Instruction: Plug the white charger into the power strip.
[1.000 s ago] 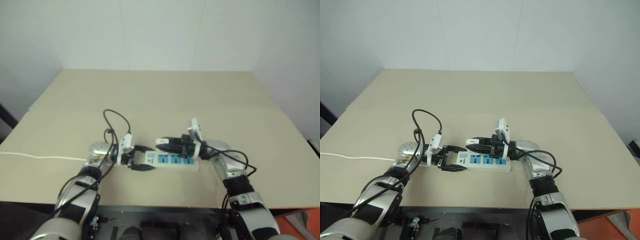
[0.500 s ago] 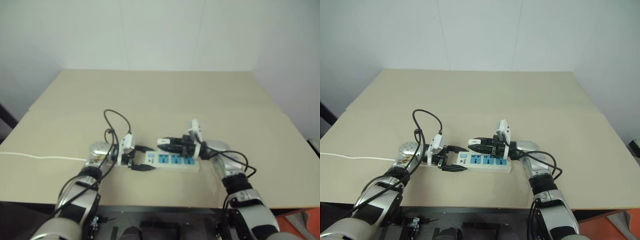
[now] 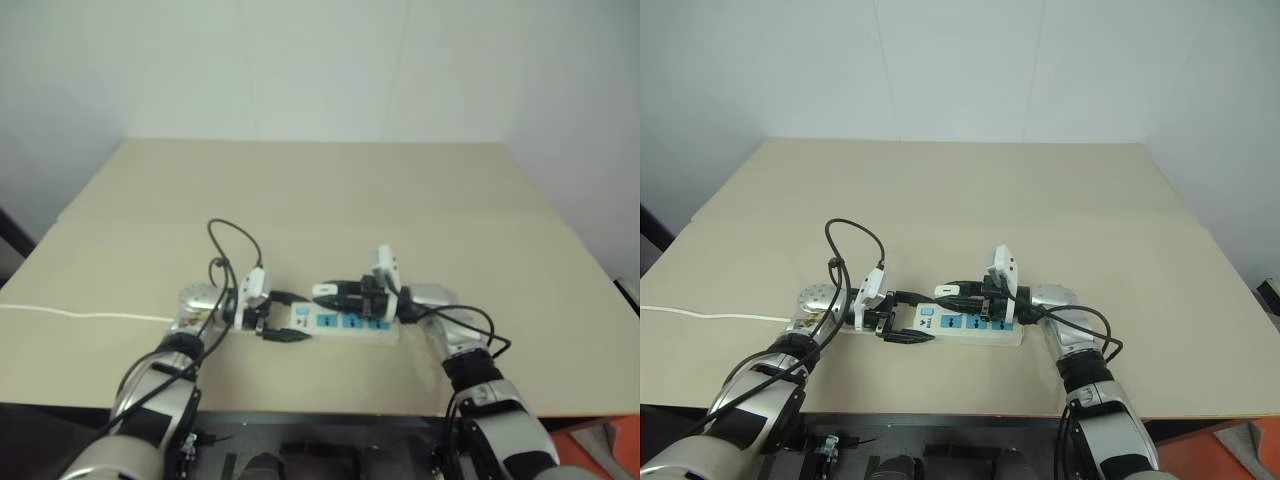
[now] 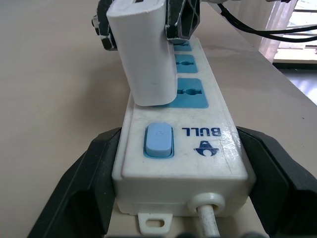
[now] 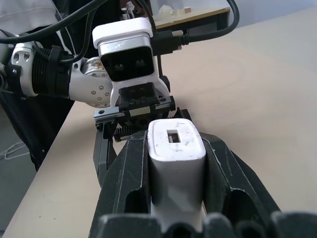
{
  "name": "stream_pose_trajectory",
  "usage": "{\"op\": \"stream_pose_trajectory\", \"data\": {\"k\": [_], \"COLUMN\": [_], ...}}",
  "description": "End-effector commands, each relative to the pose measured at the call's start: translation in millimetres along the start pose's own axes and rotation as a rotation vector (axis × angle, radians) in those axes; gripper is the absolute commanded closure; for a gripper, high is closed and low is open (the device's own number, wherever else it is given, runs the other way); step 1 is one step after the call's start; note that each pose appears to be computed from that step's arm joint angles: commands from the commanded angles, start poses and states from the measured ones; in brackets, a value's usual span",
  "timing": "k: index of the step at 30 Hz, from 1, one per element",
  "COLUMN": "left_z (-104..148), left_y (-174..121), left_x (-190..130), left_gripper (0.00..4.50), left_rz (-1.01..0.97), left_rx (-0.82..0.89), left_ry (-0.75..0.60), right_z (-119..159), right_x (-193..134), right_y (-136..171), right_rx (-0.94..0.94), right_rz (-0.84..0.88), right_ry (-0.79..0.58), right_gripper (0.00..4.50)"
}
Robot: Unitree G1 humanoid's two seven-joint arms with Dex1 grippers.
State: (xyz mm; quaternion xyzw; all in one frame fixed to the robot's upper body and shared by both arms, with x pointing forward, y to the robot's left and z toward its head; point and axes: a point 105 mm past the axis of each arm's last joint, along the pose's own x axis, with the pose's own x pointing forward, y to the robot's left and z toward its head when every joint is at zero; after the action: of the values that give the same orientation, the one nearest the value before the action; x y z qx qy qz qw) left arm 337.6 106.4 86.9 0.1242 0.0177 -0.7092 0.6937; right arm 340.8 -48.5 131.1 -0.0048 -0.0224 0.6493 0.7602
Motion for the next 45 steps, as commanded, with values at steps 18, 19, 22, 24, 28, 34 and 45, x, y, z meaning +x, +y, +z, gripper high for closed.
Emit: {"op": "stream_pose_trajectory", "data": {"k": [18,19,22,24,28,34,45], "left_z": [-2,-2,-2,-2,-2,-2,-1], "left_y": [-2,-2,-3,-3,-3,-2,-2], "left_x": [1,1,0,0,0,-2,-2], "left_gripper": [1.24,1.24,1.24,1.24,1.24,1.24,1.24], "left_rz": [-0.032,-0.032,-0.033,-0.032,-0.031,-0.029,-0.028], "left_rx": [0.001,0.0,-0.002,-0.004,-0.004,-0.002,0.001], "left_ry": [0.032,0.032,0.033,0.033,0.033,0.035,0.036], "right_z": [-17,-18,-28,-33,-46,-56,-56], "right_x": [-34,-35,-39,-40,-42,-44,-41], "right_y": [-9,-8,-7,-7,-6,-9,-9], "right_rx": [-0.051,-0.053,-0.052,-0.048,-0.052,-0.041,-0.031], "right_rz": [-0.045,-0.045,-0.049,-0.056,-0.058,-0.08,-0.073], "right_ry": [0.082,0.088,0.126,0.141,0.191,0.235,0.227], "right_gripper": [3.39,3.39,3.39,3.39,3.39,3.39,3.39]}}
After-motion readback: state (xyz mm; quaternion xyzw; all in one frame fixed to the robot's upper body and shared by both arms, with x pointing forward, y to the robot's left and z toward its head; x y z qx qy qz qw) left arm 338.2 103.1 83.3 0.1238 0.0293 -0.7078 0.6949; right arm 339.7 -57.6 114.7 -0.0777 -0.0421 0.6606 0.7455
